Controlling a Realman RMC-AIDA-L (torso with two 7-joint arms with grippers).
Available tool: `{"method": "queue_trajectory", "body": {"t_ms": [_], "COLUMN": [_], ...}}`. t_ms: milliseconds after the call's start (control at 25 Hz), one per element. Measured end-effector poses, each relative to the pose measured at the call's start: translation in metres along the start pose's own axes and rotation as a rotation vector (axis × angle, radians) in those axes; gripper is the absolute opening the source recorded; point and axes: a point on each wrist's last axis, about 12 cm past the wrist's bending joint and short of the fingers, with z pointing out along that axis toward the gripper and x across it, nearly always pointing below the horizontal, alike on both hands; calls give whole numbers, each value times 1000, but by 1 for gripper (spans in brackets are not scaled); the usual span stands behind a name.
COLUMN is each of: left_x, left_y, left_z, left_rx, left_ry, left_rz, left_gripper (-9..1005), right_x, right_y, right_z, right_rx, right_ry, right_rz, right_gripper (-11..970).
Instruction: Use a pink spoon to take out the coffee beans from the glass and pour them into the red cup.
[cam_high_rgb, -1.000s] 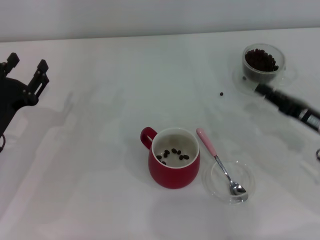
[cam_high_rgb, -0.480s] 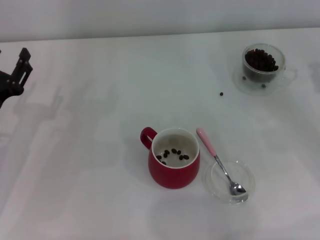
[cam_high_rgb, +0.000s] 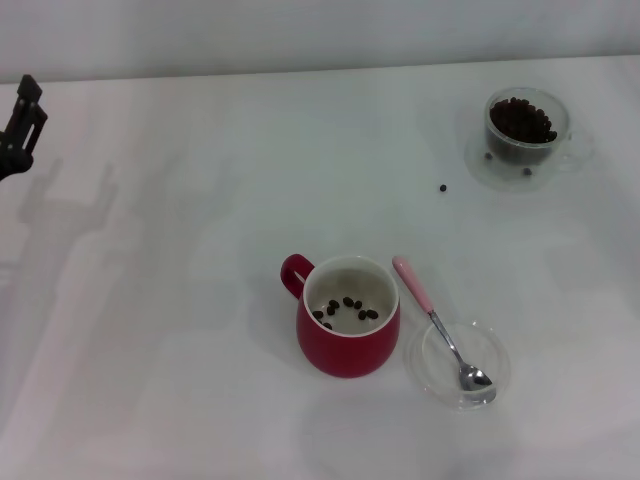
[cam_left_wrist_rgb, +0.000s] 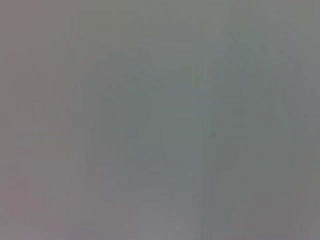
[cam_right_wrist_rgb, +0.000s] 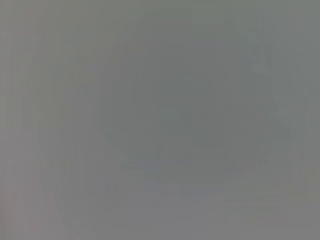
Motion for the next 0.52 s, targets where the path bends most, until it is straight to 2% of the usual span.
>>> {"method": "queue_trajectory", "body": {"t_ms": [200,520], "left_x": [0,1], "left_y": [-2,-18], "left_z": [1,4], "left_rx": [4,28], "left_ry": [-3,-20], "left_rz": [-5,-62], "left_gripper": [680,679], "right_x": [-1,3], "right_y": [-2,2], "right_z": [0,-5], "right_rx": [11,11], "right_ry": [3,0], "right_rz": [-16,-64], "right_gripper": [203,203]}}
